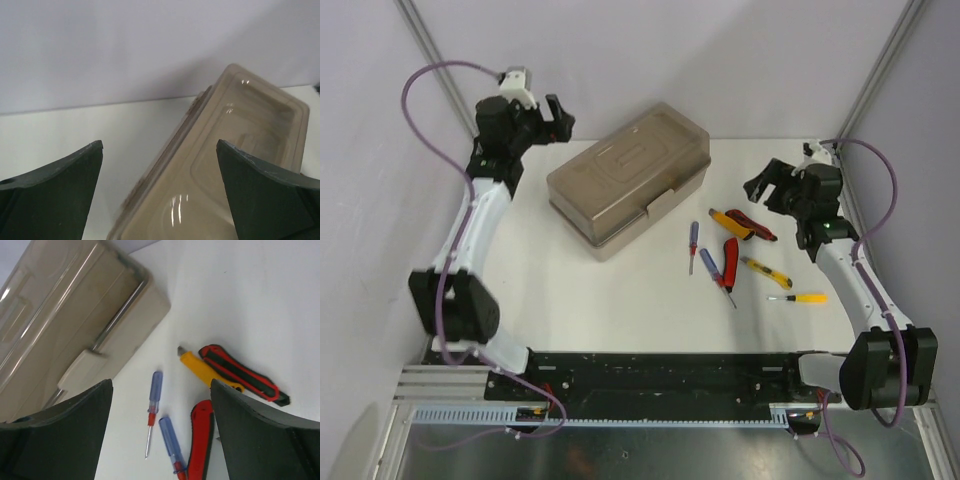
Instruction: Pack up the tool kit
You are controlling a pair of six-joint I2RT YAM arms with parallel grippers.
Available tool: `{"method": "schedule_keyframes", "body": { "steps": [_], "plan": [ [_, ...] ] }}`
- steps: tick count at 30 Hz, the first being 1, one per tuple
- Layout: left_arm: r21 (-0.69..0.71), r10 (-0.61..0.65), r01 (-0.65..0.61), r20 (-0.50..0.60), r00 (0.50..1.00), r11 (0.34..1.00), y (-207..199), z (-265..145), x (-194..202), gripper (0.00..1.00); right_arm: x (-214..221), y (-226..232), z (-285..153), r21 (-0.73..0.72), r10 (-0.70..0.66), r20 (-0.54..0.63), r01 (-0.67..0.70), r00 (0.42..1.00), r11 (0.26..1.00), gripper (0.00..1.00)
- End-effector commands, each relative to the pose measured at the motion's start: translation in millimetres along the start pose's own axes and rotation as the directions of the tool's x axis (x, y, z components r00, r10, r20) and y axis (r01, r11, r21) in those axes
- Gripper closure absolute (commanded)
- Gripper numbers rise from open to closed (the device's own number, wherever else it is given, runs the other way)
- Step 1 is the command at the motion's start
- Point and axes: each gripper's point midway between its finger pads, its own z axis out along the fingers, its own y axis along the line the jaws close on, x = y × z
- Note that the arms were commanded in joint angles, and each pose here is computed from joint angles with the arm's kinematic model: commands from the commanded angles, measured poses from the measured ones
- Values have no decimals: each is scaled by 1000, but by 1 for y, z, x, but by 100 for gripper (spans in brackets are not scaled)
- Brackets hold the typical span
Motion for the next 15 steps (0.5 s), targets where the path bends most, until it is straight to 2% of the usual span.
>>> {"method": "schedule_keyframes", "body": {
  "steps": [1,4,7,12,15],
  "plan": [
    [273,-75,92,-72,995,958,-25,51,8,1,-3,19,-5,-13,-52,1,52,999,999,17],
    [403,-111,160,-143,983,901,-39,72,22,1,8,19,-9,7,-60,-35,60,998,998,18],
    [491,-92,182,-202,975,852,-52,83,46,1,19,19,-13,27,-68,-72,70,995,997,19],
    [540,-22,142,-223,975,829,-70,87,75,1,33,15,-17,59,-66,-112,73,992,996,20],
    [563,-19,161,-248,968,810,-76,87,86,1,37,14,-17,65,-62,-122,70,991,995,20]
  ]
}}
